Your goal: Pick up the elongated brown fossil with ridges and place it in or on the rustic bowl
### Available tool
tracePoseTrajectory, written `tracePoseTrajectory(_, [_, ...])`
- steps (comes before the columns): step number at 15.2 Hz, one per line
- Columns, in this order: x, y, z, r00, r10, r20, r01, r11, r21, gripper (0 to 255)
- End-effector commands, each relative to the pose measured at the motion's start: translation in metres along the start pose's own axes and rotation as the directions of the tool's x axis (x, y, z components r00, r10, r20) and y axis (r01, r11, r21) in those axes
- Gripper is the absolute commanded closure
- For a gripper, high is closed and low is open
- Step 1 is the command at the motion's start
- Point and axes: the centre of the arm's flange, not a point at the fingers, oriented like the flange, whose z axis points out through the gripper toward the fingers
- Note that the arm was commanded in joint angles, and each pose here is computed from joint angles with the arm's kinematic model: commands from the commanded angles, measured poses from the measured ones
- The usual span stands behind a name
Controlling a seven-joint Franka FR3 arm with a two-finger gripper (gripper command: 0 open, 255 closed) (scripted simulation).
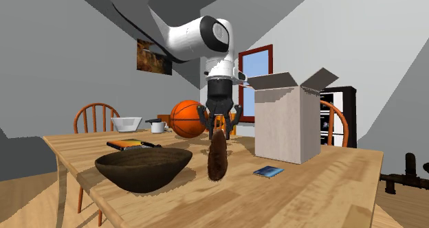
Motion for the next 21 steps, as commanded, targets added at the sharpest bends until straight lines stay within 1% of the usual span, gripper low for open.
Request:
tracePoseTrajectory(1, [-0.001,0.0,-0.011,1.0,0.0,0.0,0.0,1.0,0.0,255])
tracePoseTrajectory(8, [-0.005,0.0,-0.048,1.0,0.0,0.0,0.0,1.0,0.0,255])
tracePoseTrajectory(9, [-0.004,0.001,-0.042,1.0,0.0,0.0,0.0,1.0,0.0,255])
tracePoseTrajectory(10, [-0.004,0.001,-0.042,1.0,0.0,0.0,0.0,1.0,0.0,0])
tracePoseTrajectory(11, [-0.038,0.002,-0.033,0.988,0.022,-0.151,-0.022,1.0,0.004,0])
tracePoseTrajectory(12, [-0.07,0.002,-0.019,0.954,0.044,-0.298,-0.043,0.999,0.012,0])
tracePoseTrajectory(13, [-0.1,0.001,0.0,0.897,0.066,-0.438,-0.062,0.998,0.023,0])
tracePoseTrajectory(14, [-0.127,0.0,0.024,0.819,0.086,-0.567,-0.08,0.996,0.036,0])
tracePoseTrajectory(15, [-0.15,-0.003,0.051,0.722,0.105,-0.684,-0.095,0.994,0.052,0])
tracePoseTrajectory(16, [-0.151,-0.003,0.052,0.716,0.106,-0.69,-0.096,0.994,0.053,0])
tracePoseTrajectory(21, [-0.133,-0.002,0.072,0.716,0.106,-0.69,-0.096,0.994,0.053,0])
